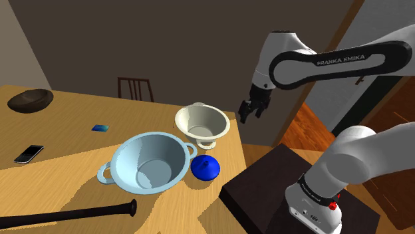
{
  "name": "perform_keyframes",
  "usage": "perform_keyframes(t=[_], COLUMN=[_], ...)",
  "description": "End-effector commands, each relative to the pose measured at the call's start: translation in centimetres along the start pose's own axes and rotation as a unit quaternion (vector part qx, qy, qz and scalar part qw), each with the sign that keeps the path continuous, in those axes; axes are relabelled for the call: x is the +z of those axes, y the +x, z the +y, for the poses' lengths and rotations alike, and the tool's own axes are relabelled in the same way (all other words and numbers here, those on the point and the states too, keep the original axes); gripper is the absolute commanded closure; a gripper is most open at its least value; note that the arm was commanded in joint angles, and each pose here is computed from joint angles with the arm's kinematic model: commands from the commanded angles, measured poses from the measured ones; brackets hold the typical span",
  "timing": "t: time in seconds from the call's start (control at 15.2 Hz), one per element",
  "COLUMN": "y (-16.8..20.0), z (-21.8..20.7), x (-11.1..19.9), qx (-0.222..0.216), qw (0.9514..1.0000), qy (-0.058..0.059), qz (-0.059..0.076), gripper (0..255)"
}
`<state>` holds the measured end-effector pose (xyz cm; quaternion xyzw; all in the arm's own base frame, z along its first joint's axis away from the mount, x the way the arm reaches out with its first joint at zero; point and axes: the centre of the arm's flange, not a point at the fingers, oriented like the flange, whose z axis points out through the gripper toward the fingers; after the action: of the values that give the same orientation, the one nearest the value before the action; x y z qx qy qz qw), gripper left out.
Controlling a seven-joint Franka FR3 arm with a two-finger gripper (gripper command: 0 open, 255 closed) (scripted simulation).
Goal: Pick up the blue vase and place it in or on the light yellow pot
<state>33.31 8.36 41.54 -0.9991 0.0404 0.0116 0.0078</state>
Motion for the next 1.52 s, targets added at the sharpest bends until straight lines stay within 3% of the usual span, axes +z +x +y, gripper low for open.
perform_keyframes(t=[0.0, 1.25, 1.45], y=[0.6, 6.4, 6.5], z=[-1.0, -12.2, -12.3], x=[2.4, 23.5, 25.1], qx=[0.003, 0.03, 0.03], qw=[1.0, 0.9991, 0.9991], qy=[0.003, 0.028, 0.028], qz=[0.002, 0.014, 0.014], gripper=[0, 0, 0])
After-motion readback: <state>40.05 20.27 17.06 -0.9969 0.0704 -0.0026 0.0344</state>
